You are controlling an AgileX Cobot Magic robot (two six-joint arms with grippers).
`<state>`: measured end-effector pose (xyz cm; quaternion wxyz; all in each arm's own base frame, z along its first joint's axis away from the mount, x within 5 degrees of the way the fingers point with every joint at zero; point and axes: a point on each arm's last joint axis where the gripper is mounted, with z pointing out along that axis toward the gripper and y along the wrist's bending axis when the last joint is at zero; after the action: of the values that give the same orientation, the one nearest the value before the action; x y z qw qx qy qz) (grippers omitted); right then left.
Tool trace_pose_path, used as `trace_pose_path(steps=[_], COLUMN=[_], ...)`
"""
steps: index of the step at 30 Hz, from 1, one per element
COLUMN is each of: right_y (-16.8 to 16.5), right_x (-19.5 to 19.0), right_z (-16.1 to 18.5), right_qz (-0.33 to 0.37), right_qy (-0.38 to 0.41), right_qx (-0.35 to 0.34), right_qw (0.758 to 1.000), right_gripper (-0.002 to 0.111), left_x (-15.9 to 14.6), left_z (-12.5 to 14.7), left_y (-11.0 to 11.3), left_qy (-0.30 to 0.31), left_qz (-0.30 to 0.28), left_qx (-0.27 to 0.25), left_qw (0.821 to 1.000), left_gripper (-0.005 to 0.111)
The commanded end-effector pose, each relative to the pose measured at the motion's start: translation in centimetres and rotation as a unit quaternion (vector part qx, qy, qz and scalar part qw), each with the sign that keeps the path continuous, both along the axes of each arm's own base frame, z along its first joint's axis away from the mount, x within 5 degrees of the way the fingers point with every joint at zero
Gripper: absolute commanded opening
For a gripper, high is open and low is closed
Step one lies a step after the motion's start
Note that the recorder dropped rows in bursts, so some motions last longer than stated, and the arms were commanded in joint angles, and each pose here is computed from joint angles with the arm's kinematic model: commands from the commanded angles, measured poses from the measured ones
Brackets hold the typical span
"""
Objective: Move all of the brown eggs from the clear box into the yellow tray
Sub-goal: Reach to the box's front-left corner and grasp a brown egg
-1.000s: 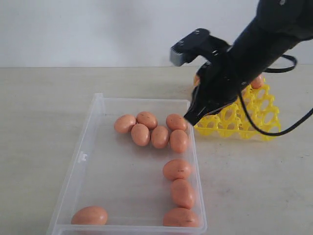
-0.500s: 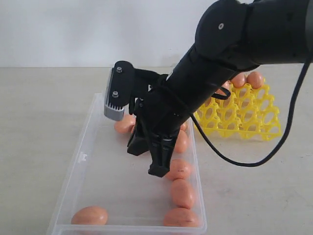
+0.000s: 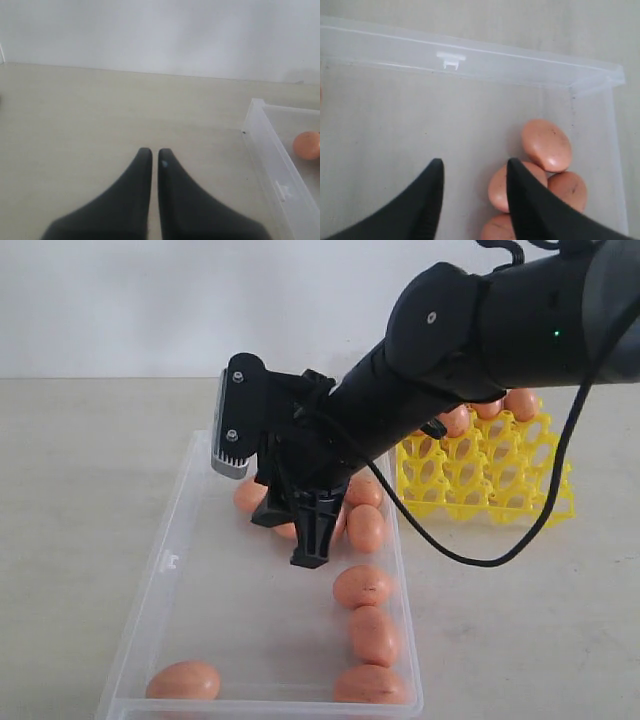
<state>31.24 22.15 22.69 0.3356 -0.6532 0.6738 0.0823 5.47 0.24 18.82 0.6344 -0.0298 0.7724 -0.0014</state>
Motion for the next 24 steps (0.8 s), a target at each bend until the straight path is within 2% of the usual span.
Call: trace_pose_path(steps=[1,3,5,8,12,15,19,21,24], right_y=[0.2,0.2,0.6,1.1,1.3,1.8,2.4,2.9,3.5], right_x=[0.1,0.1,0.0,-0.1,0.0,0.8,2.6,3.1,3.6], right_z=[-0.6,-0.6,-0.4,0.0,0.0,-0.5,-1.4,-1.6,-1.5], right_qz=[0.006,0.001,-0.035,-0.098,-0.147,-0.181,-0.199,-0.184,-0.135], right_qy=[0.013,0.016,0.049,0.108,0.166,0.233,0.306,0.335,0.348], right_qx=[-0.003,0.005,0.043,0.109,0.133,0.096,-0.009,-0.043,-0.066], right_qw=[1.000,1.000,0.997,0.983,0.966,0.951,0.931,0.923,0.925], right_gripper=[0.048,0.047,0.047,0.047,0.047,0.047,0.047,0.047,0.047], left_x=[0.0,0.0,0.0,0.0,0.0,0.0,0.0,0.0,0.0], left_z=[0.0,0.0,0.0,0.0,0.0,0.0,0.0,0.0,0.0], left_y=[0.0,0.0,0.0,0.0,0.0,0.0,0.0,0.0,0.0], left_qy=[-0.002,-0.002,-0.002,-0.002,-0.003,-0.003,-0.003,-0.003,-0.003], left_qz=[0.001,0.001,0.001,0.001,0.001,0.001,0.001,0.001,0.001], left_qx=[0.000,0.000,0.000,0.000,0.000,0.000,0.000,0.000,0.000], left_qw=[1.000,1.000,1.000,1.000,1.000,1.000,1.000,1.000,1.000], left_gripper=[0.004,0.004,0.004,0.004,0.004,0.004,0.004,0.004,0.004])
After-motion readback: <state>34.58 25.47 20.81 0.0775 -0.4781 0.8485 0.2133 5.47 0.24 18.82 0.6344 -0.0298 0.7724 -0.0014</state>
